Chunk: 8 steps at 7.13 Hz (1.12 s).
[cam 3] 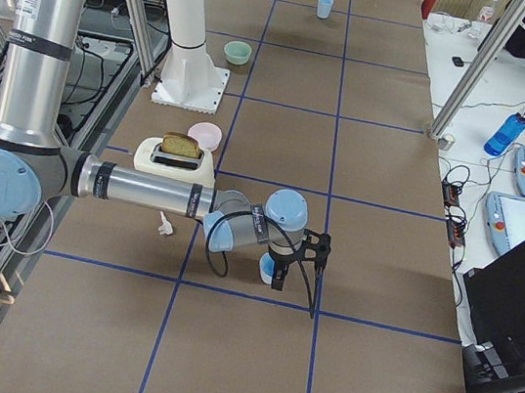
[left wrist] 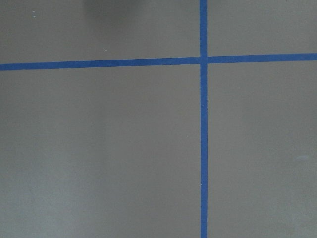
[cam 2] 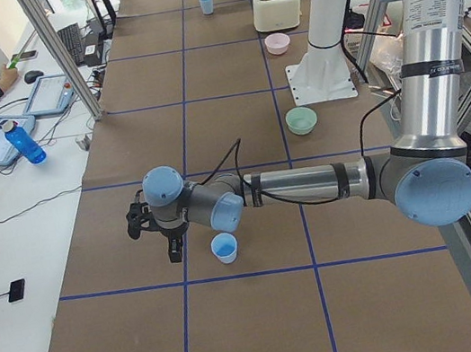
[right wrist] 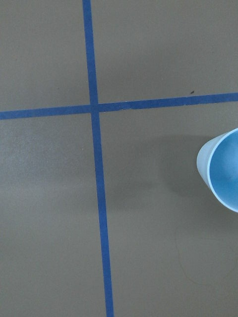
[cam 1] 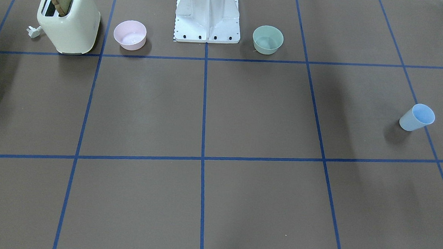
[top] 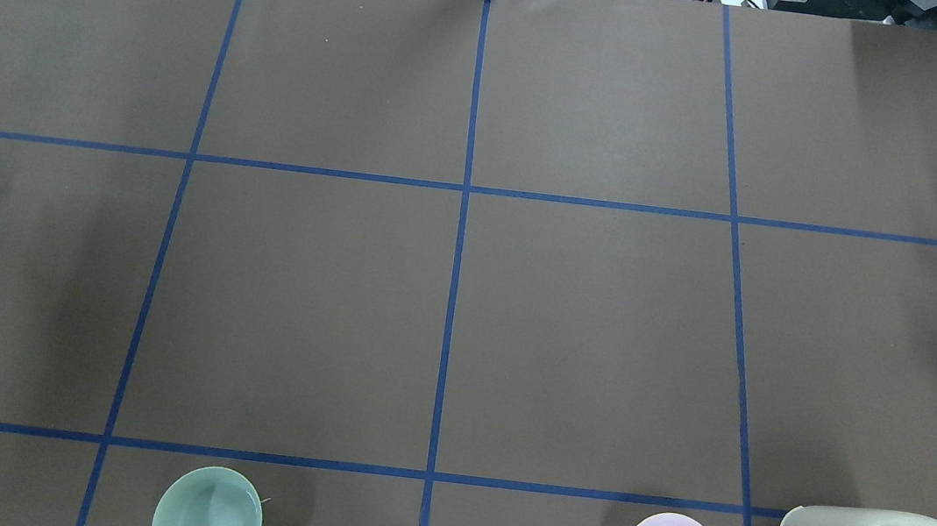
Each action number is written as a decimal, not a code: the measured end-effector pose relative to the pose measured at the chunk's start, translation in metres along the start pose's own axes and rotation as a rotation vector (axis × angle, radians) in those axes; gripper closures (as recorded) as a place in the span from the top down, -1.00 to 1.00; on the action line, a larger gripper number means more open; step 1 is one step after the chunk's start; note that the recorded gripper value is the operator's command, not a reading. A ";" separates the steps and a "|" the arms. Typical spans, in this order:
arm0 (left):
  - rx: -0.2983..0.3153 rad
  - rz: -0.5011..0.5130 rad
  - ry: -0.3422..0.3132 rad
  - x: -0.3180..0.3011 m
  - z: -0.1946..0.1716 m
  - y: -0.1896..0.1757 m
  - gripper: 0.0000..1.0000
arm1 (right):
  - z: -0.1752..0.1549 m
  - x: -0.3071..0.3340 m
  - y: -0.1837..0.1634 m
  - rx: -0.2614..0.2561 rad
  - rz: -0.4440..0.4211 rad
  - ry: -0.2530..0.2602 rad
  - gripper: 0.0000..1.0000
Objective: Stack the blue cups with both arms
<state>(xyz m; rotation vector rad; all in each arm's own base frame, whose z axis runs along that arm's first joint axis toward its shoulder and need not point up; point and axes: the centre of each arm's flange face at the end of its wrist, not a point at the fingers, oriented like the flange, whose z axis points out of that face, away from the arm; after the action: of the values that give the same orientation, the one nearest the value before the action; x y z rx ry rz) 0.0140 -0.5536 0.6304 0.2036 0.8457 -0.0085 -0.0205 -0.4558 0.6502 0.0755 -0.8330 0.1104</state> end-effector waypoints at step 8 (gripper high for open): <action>-0.009 0.001 0.027 -0.007 0.042 0.072 0.95 | -0.001 -0.003 0.000 -0.004 -0.002 -0.014 1.00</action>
<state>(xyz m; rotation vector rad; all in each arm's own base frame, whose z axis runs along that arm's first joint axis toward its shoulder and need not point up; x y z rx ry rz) 0.0471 -0.4914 0.6756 0.1958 0.8724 -0.0008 -0.0218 -0.4564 0.6476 0.0739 -0.8469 0.1064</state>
